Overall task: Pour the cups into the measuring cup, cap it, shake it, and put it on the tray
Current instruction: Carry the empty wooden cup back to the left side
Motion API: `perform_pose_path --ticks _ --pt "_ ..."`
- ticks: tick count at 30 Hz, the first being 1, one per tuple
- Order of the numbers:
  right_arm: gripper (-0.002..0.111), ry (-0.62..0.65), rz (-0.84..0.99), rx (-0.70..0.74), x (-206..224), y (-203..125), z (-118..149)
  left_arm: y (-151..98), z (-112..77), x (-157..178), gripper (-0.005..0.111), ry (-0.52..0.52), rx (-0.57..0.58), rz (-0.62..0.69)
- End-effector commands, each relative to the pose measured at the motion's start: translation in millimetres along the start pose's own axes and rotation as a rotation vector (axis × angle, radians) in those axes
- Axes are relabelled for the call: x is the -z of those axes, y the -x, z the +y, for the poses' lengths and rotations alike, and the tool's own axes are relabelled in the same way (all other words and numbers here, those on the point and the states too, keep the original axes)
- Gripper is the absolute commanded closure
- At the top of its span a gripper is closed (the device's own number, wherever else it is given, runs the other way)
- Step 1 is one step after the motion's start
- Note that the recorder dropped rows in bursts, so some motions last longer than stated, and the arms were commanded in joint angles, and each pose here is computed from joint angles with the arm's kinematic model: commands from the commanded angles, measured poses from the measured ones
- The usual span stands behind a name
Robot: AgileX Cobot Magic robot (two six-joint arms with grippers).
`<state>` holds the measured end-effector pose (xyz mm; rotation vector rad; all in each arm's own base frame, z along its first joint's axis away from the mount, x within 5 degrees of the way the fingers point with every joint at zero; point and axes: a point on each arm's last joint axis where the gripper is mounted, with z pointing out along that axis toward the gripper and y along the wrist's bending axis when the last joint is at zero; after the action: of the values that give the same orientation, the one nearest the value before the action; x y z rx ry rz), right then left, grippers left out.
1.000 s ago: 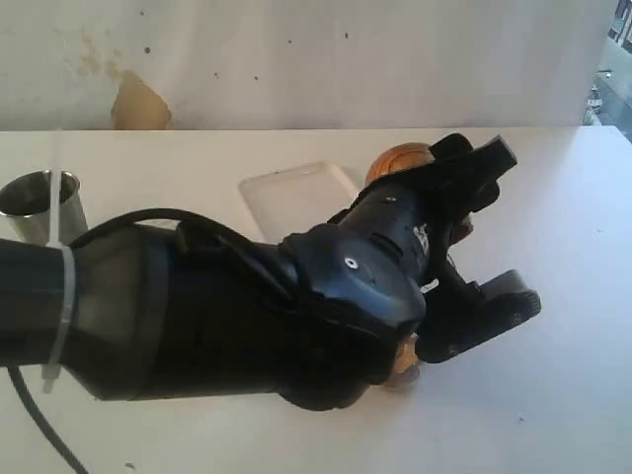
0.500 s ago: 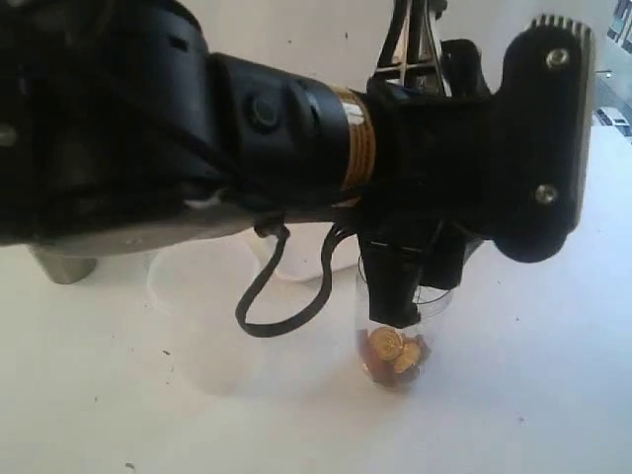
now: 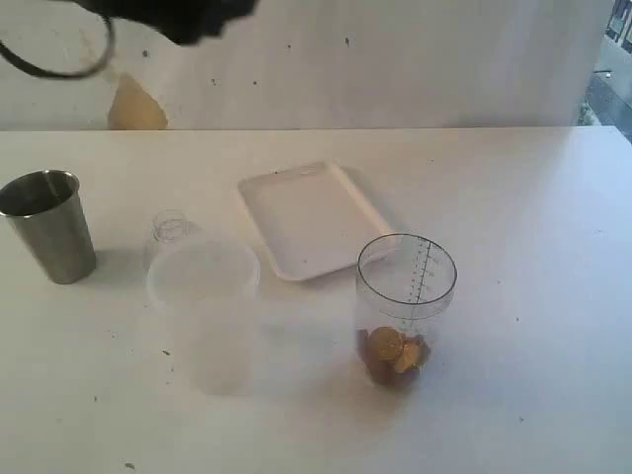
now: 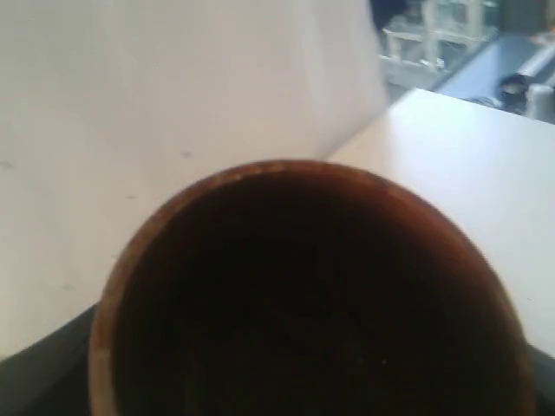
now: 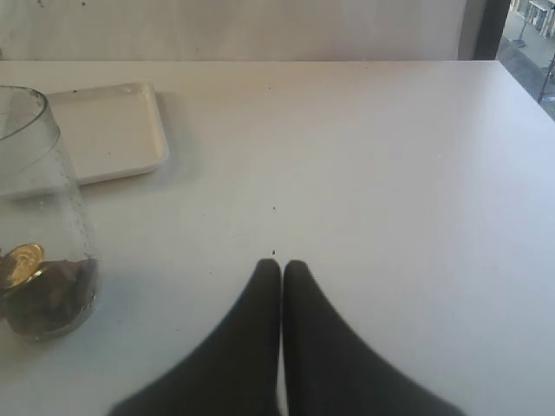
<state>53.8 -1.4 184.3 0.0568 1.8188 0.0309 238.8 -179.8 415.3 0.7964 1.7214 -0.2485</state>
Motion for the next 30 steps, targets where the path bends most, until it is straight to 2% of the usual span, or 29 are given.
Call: perform_pose_path --ticks 1,2,3,4,5,6,7,9,11,13,17,18,20,25,28,30 --pt "0.108 -0.006 -0.001 -0.001 0 -1 0 2 55.5 42 0.107 0.204 0.087 -0.049" --pt "0.108 -0.006 -0.001 -0.001 0 -1 0 0 65.7 51 0.107 0.252 0.087 -0.049" --pt "0.108 -0.006 -0.001 -0.001 0 -1 0 -9 91.3 67 0.107 0.378 0.097 -0.061" --pt "0.108 -0.006 -0.001 -0.001 0 -1 0 -17 104.3 75 0.107 0.446 0.113 -0.063" --pt "0.108 -0.006 -0.001 -0.001 0 -1 0 -37 130.7 90 0.107 0.582 0.166 -0.057" --pt "0.108 -0.006 -0.001 -0.001 0 -1 0 -50 143.5 95 0.107 0.646 0.201 -0.05" --pt "0.108 -0.006 -0.001 -0.001 0 -1 0 -77 161.1 101 0.107 0.737 0.274 -0.034" --pt "0.108 -0.006 -0.001 -0.001 0 -1 0 -109 176.9 105 0.107 0.818 0.337 -0.017" --pt "0.108 -0.006 -0.001 -0.001 0 -1 0 -152 188.3 107 0.107 0.885 0.396 0.031" --pt "0.108 -0.006 -0.001 -0.001 0 -1 0 -220 196.4 101 0.107 0.941 0.479 0.081" --pt "0.108 -0.006 -0.001 -0.001 0 -1 0 -274 197.9 86 0.107 0.941 0.565 0.098" --pt "0.108 -0.006 -0.001 -0.001 0 -1 0 -296 198.3 74 0.107 0.922 0.614 0.123" --pt "0.108 -0.006 -0.001 -0.001 0 -1 0 -321 199.1 58 0.107 0.878 0.668 0.14" --pt "0.108 -0.006 -0.001 -0.001 0 -1 0 -352 197.4 38 0.107 0.812 0.682 0.147" --pt "0.108 -0.006 -0.001 -0.001 0 -1 0 -369 194.9 28 0.107 0.788 0.733 0.126" --pt "0.108 -0.006 -0.001 -0.001 0 -1 0 -378 189.8 18 0.107 0.715 0.737 0.118"
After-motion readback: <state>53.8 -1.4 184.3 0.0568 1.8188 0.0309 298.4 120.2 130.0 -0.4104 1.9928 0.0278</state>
